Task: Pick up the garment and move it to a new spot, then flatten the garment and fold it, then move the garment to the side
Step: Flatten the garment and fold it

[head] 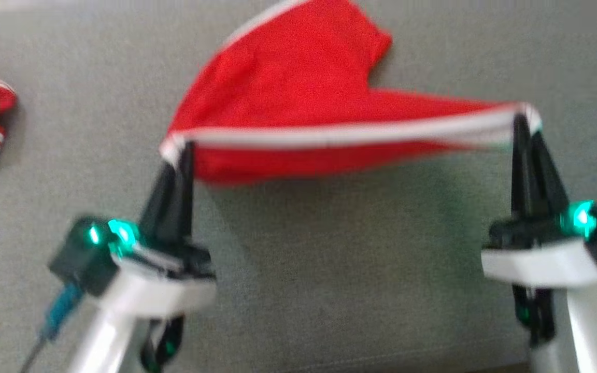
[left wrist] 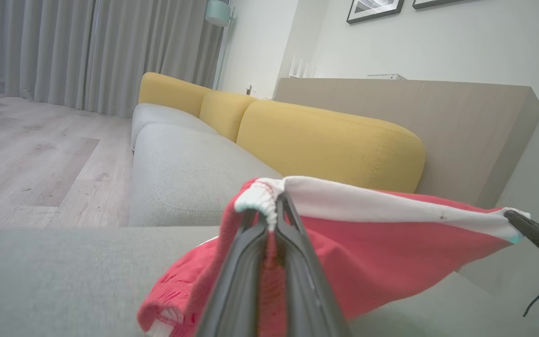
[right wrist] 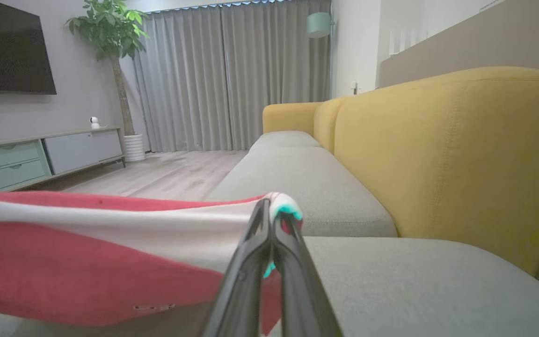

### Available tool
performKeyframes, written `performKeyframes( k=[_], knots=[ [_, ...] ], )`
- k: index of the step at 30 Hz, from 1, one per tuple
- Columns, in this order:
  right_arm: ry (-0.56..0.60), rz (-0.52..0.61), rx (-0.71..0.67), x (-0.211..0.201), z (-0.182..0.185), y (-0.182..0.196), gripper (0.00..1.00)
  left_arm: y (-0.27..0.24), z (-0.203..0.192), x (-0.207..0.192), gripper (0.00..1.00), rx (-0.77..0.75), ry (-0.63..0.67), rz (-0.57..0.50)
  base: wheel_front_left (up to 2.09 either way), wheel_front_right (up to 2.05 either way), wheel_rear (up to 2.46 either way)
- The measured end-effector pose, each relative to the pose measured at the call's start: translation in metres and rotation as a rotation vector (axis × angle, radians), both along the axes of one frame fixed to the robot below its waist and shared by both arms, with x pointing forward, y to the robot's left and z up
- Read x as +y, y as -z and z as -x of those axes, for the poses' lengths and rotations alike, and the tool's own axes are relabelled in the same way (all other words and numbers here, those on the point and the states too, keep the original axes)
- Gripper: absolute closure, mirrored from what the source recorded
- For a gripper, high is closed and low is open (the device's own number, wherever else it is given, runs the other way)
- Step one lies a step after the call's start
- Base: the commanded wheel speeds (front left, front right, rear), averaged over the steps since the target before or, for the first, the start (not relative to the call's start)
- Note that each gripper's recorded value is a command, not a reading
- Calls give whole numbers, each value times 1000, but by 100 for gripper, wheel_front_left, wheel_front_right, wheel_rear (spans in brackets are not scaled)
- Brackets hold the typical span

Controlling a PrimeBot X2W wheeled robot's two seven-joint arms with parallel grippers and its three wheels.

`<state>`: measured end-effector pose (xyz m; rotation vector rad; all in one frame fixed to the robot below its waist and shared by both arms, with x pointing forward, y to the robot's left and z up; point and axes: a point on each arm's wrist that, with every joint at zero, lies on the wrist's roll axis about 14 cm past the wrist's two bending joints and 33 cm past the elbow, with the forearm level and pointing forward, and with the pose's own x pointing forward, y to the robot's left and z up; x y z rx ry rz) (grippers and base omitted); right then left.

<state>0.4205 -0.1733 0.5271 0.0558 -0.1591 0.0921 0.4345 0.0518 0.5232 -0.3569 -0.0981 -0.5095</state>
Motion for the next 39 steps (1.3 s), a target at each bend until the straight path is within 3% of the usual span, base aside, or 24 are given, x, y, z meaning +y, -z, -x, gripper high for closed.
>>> performKeyframes(
  k=[8,14,20,32,39],
  knots=[
    [58,6,1,-15,53,-21,100,4,64,-10,100,92,23,23,0,0,0],
    [54,53,38,-15,46,-21,100,19,88,-16,100,219,11,113,0,0,0],
    [-25,125,129,11,-9,1,100,55,84,-16,100,371,-30,150,0,0,0],
    [-197,250,357,59,-127,62,100,94,4,17,100,475,-178,83,0,0,0],
    [-285,287,466,95,-163,100,100,118,-8,35,100,560,-239,77,0,0,0]
  ],
)
